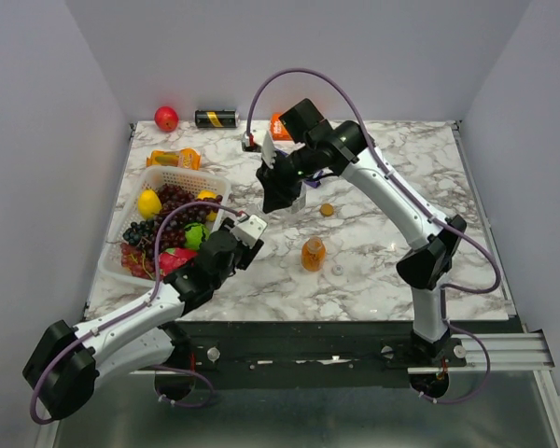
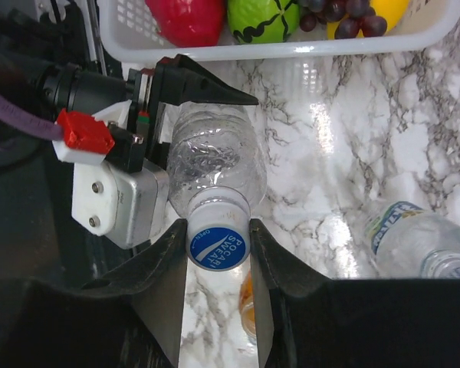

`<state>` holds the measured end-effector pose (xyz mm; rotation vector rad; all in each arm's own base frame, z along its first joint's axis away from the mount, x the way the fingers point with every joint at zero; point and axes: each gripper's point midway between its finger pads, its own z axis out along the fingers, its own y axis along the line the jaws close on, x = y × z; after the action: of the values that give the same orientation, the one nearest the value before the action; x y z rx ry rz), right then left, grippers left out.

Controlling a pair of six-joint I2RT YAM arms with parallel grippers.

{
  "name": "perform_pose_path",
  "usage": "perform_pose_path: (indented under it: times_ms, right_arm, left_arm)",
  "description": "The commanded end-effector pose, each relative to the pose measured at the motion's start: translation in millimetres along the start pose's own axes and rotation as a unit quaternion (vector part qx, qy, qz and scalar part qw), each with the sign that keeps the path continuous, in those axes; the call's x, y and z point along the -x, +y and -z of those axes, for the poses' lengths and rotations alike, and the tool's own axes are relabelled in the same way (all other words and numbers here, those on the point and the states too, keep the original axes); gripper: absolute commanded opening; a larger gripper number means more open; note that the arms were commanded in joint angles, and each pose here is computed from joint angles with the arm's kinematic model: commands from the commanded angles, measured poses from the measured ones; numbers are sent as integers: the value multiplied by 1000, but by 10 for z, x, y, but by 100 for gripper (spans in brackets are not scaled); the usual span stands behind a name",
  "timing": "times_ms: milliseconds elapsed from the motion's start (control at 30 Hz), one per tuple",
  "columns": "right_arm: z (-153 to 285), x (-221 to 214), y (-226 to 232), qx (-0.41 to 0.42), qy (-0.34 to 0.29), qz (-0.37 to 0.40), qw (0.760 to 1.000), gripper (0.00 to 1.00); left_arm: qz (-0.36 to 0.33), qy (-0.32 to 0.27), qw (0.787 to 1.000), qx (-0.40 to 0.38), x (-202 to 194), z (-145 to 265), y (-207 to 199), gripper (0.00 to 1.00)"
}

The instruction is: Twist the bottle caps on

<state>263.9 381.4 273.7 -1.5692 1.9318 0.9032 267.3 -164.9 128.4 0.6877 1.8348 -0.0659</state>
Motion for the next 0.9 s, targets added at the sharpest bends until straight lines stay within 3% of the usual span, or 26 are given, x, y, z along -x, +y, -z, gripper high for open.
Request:
perform_pose_path:
  times_ms: [0,133,233,267,300,467,500,600,633,700,833,867]
  right_arm:
    - [-148,-353,431,70,84,-176,978,22]
    - [-205,-328,308,43,86,-196,976,19]
    - [-82,-152,249,34,57,-160,985,39]
    - [29,-59,264,37,37,-134,990,60]
    - [151,96,359,63,5,-111,992,67]
    - [804,412,544,67,-96,3,993,86]
    - [1031,491,664,49,-125,46,990,87]
    - [1056,278,753,52,-120,133,983,90]
    - [1171,235,847,47,-125,171,976,89]
    - [1089,-46,818,49,-93,248,963,84]
    - [1025,-371,791,32,-48,373,926,78]
    - [1058,-382,807,26,-47,422,905,77]
  left_arm:
    - [108,-98,985,93,750,43,394,0]
    - [116,-66,988,76,590,-13,295,0]
    - [103,-43,993,39,424,-49,136,0]
    - [91,-36,995,10,376,-65,32,0]
    - [81,-32,996,-6,337,-74,-27,0]
    - [45,-1,996,-79,156,-119,-298,0]
    - [39,-2,994,-102,161,-113,-375,0]
    - [15,-12,989,-144,197,-99,-485,0]
    - [7,-23,980,-196,252,-45,-644,0]
    - [-16,-32,970,-242,276,18,-760,0]
    - [-95,-77,936,-330,394,212,-969,0]
    - [-100,-71,927,-354,382,280,-1024,0]
